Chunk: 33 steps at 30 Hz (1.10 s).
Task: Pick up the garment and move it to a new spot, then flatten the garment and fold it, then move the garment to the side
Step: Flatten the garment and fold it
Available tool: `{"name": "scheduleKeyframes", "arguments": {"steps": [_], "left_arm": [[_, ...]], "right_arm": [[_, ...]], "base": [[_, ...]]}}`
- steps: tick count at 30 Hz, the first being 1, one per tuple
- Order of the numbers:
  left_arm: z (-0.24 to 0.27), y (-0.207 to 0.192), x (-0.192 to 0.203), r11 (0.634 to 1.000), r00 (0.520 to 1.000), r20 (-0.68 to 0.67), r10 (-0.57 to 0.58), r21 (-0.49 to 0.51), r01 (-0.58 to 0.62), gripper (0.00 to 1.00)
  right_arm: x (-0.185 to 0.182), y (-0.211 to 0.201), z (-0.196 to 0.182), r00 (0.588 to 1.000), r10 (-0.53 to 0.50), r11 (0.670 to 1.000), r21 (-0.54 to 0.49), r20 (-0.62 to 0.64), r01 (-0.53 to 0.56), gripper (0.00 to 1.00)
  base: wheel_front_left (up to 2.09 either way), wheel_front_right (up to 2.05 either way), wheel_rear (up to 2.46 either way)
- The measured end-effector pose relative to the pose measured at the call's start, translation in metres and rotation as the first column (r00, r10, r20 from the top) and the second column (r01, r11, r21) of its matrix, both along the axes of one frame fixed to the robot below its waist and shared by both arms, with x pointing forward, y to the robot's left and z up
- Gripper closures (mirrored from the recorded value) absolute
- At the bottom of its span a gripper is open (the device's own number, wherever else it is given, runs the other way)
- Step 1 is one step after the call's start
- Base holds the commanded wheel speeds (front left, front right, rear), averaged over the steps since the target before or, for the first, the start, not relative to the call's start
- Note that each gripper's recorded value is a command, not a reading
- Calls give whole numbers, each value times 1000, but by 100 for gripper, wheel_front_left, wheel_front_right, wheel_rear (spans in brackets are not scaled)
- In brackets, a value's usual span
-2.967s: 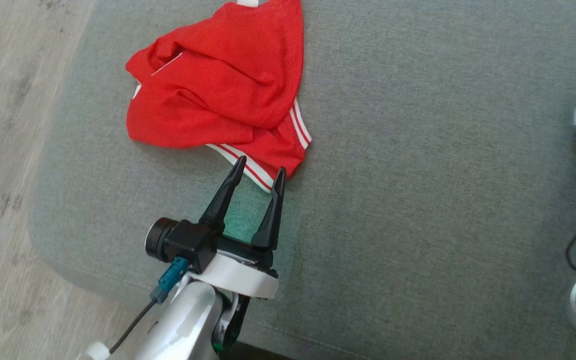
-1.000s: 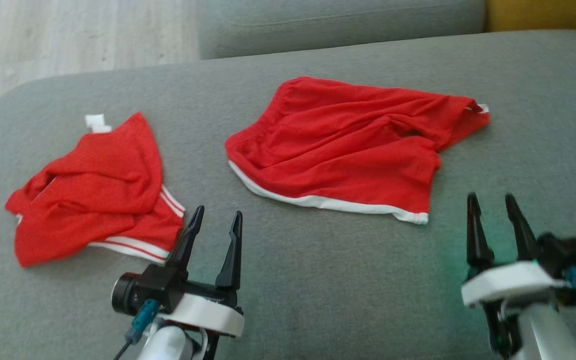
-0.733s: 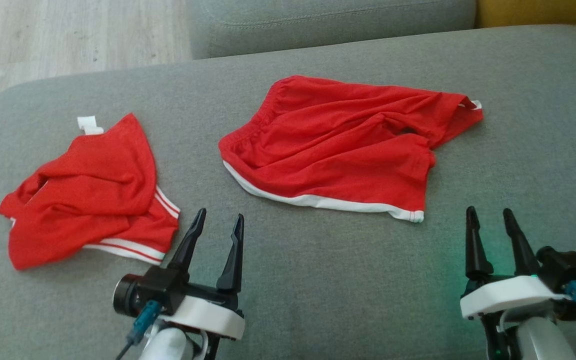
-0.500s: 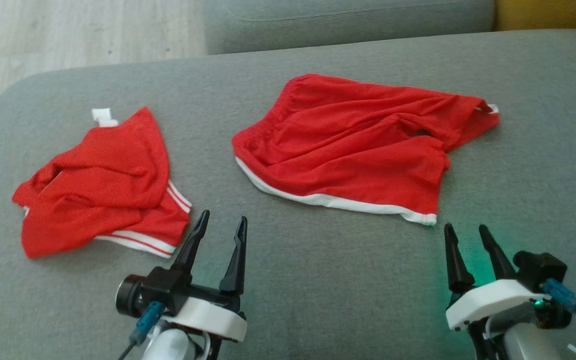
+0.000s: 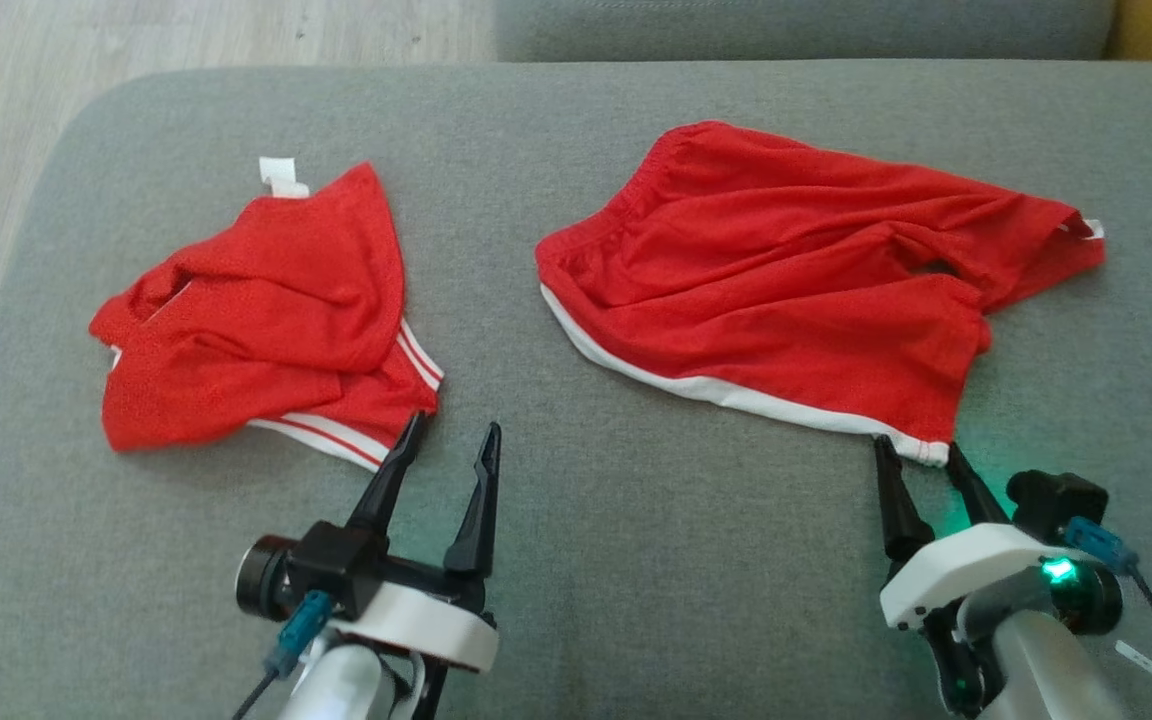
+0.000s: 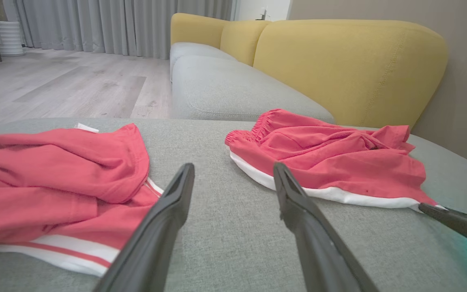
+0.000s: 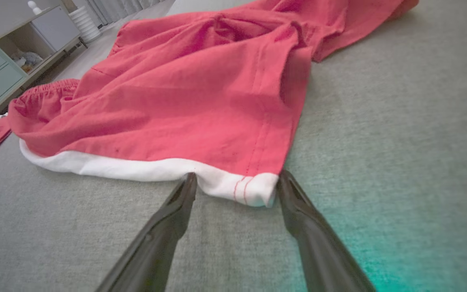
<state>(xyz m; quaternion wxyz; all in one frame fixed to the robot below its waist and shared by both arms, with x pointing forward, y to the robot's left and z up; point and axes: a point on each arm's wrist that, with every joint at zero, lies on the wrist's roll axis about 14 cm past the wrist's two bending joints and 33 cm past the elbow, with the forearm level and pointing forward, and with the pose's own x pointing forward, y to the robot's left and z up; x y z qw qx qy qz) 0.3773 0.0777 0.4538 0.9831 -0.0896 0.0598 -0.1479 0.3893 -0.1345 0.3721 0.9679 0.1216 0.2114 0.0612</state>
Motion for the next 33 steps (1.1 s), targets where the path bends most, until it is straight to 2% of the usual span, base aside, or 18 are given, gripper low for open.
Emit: {"name": "scheduleKeyframes", "arguments": {"steps": [4, 5, 6, 7, 12, 17, 25, 33], "left_arm": [[0, 3, 2, 1000, 1000, 0, 9, 2, -9, 0], [0, 3, 2, 1000, 1000, 0, 9, 2, -9, 0], [0, 3, 2, 1000, 1000, 0, 9, 2, -9, 0], [0, 3, 3, 1000, 1000, 0, 9, 2, -9, 0], [1, -2, 4, 1000, 1000, 6, -6, 5, 6, 0], [5, -9, 7, 1000, 999, 17, -27, 0, 27, 0], [6, -28, 10, 996, 996, 25, -89, -4, 89, 0], [1, -64, 24, 972, 972, 27, -233, 35, 232, 0]], "right_arm": [[3, 4, -4, 1000, 10, 1000, 0, -5, -10, 0], [4, 5, -4, 1000, 13, 1000, -1, -4, -13, 11], [4, 6, -4, 1000, 16, 1000, 0, -6, -16, 58], [5, 7, -4, 1000, 18, 1000, -1, -3, -18, 100], [5, -2, 0, 1000, -4, 1000, -17, 23, 4, 100], [4, -37, 9, 994, -92, 993, -63, 60, 96, 100], [-4, -92, 22, 969, -224, 964, -125, 100, 236, 100], [-16, -127, 22, 948, -306, 933, -172, 85, 317, 100]], "base": [[0, 0, 0], [0, 0, 0], [0, 0, 0], [0, 0, 0], [0, 0, 0], [0, 0, 0], [0, 0, 0], [0, 0, 0]]}}
